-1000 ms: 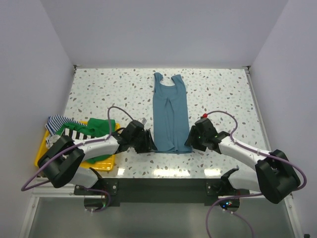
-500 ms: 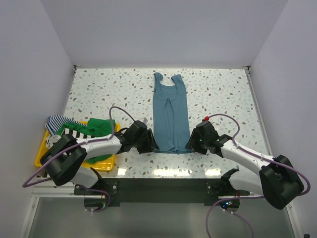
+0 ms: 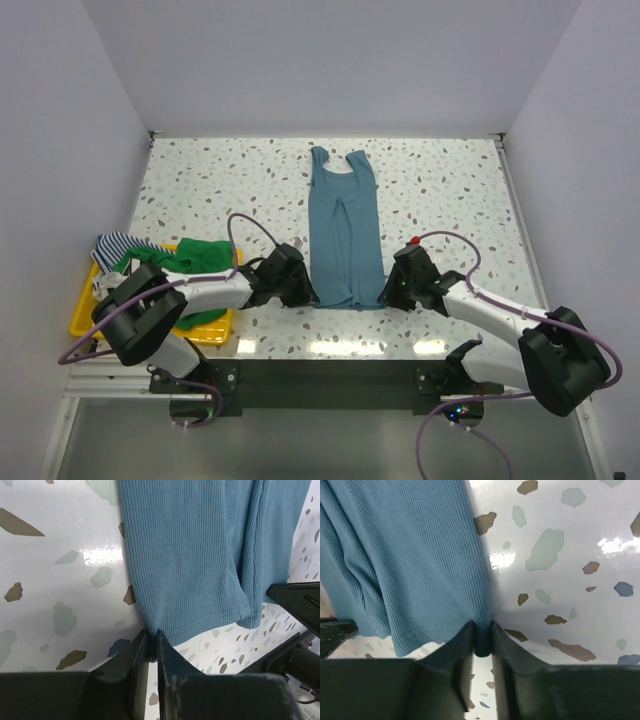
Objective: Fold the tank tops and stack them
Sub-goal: Fold the tank top
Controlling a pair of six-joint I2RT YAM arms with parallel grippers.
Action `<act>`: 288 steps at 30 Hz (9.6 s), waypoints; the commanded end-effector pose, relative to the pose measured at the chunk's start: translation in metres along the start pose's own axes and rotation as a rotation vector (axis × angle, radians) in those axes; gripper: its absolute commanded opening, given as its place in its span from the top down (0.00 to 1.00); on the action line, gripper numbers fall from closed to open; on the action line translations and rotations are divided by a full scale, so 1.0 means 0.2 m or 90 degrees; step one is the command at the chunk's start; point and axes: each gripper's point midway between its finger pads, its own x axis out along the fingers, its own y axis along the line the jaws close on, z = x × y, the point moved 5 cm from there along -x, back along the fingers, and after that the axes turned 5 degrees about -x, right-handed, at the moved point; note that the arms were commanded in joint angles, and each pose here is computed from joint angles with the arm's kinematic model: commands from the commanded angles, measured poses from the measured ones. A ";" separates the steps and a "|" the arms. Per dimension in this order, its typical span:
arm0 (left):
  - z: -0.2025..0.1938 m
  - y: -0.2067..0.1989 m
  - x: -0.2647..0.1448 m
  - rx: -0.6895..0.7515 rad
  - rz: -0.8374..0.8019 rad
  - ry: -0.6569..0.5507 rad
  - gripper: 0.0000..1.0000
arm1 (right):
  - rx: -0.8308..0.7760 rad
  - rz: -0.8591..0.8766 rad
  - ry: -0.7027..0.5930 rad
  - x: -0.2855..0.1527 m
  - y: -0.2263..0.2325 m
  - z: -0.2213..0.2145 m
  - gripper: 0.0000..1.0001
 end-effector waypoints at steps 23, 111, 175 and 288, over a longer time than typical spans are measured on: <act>-0.27 0.19 -0.29 0.126 0.158 0.067 1.00 | -0.091 -0.034 0.016 -0.29 0.06 -0.22 1.00; 0.14 -0.02 -0.28 0.115 0.108 -0.068 0.66 | -0.252 -0.060 -0.099 -0.19 0.47 0.07 0.45; 1.39 -0.34 0.19 0.014 -0.090 -0.186 0.80 | -0.026 0.359 -0.158 0.62 1.14 1.16 0.86; 0.15 0.30 -0.12 0.013 0.143 -0.088 0.80 | 0.051 -0.021 -0.006 0.09 0.15 -0.27 0.81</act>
